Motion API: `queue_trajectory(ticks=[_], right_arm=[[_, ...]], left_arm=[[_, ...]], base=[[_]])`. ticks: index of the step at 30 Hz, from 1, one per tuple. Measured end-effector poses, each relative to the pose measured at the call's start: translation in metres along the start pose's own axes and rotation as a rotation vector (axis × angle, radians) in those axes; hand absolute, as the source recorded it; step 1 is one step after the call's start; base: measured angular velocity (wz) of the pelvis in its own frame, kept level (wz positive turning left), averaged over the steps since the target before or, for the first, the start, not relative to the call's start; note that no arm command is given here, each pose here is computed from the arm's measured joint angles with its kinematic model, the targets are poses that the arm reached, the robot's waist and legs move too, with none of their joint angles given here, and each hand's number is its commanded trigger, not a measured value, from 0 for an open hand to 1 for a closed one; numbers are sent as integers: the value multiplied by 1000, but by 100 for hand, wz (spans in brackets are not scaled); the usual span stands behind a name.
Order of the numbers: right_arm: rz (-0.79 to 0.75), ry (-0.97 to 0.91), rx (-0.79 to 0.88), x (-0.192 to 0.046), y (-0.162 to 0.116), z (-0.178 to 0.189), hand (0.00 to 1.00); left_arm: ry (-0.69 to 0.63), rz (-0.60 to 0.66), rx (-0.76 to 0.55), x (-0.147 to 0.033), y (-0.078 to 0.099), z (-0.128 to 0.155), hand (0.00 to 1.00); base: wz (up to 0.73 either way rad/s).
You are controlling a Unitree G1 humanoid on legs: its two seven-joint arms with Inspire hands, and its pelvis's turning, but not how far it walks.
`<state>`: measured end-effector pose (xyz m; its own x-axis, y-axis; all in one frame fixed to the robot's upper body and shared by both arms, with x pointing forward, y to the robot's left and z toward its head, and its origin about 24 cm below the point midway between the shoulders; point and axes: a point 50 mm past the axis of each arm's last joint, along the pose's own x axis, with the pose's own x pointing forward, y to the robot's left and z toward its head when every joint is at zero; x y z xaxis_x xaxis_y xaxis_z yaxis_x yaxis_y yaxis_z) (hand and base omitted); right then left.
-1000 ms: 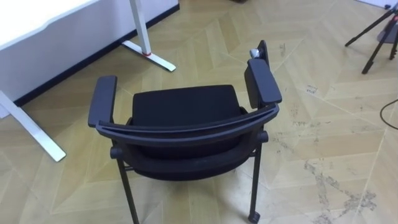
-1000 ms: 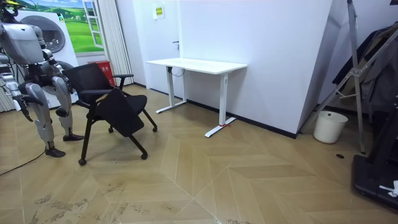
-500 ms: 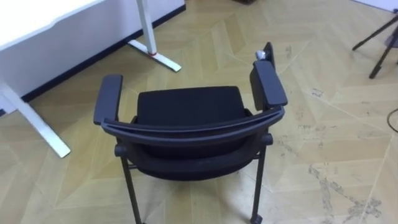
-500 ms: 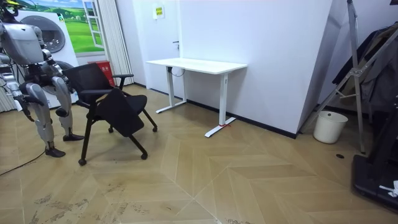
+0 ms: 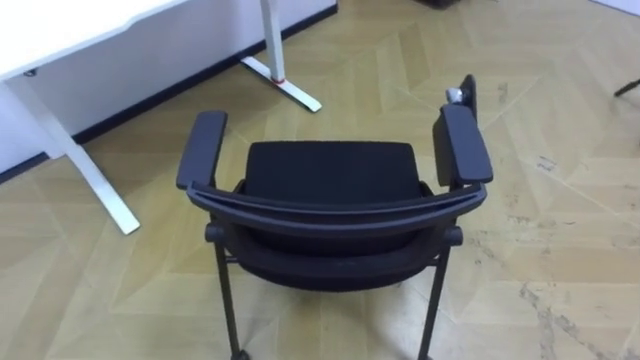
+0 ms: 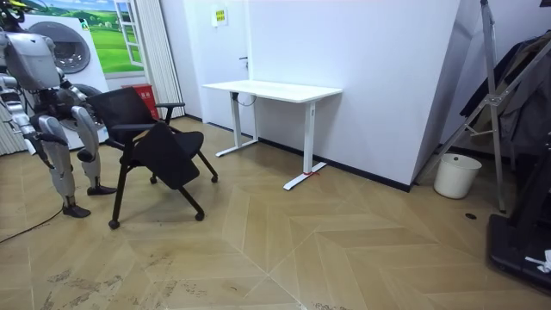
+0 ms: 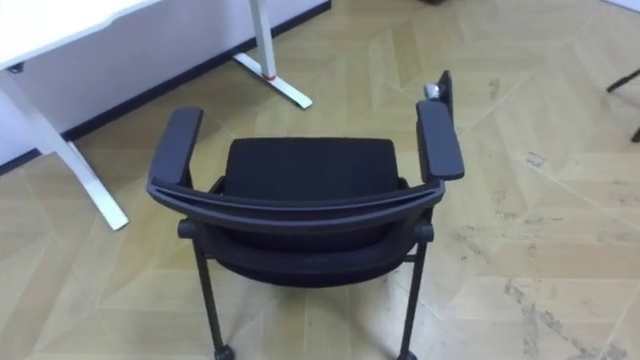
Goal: Push chair
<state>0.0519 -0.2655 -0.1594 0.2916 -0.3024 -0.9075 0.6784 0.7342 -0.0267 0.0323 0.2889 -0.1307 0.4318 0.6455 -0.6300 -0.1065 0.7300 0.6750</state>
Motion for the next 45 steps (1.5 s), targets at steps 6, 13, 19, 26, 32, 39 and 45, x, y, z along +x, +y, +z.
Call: queue_trajectory(ticks=[6, 13, 19, 26, 32, 39, 45], right_arm=[[-28, -10, -21, -1, -11, 3, 0], [-47, -17, 0, -1, -14, 5, 0], [-54, -14, -7, -1, -14, 5, 0], [-67, 11, 30, -3, -18, -4, 0], [-79, 39, 61, -4, -20, -12, 0], [-40, 59, -1, -4, -16, -15, 0], [-21, 61, -18, -4, -15, -15, 0]], left_arm=[[-245, 159, 100, 7, 28, 45, 0], [-584, 429, 171, -4, 60, 113, 0], [-788, 620, 147, -24, 81, 155, 0], [-938, 750, 174, -45, 91, 179, 0], [-989, 792, 187, -52, 92, 185, 0], [-1035, 776, 232, -58, 82, 192, 0], [-1053, 760, 281, -60, 74, 194, 0]], base=[[0], [-1], [-2], [-4], [-4], [-5], [-3]])
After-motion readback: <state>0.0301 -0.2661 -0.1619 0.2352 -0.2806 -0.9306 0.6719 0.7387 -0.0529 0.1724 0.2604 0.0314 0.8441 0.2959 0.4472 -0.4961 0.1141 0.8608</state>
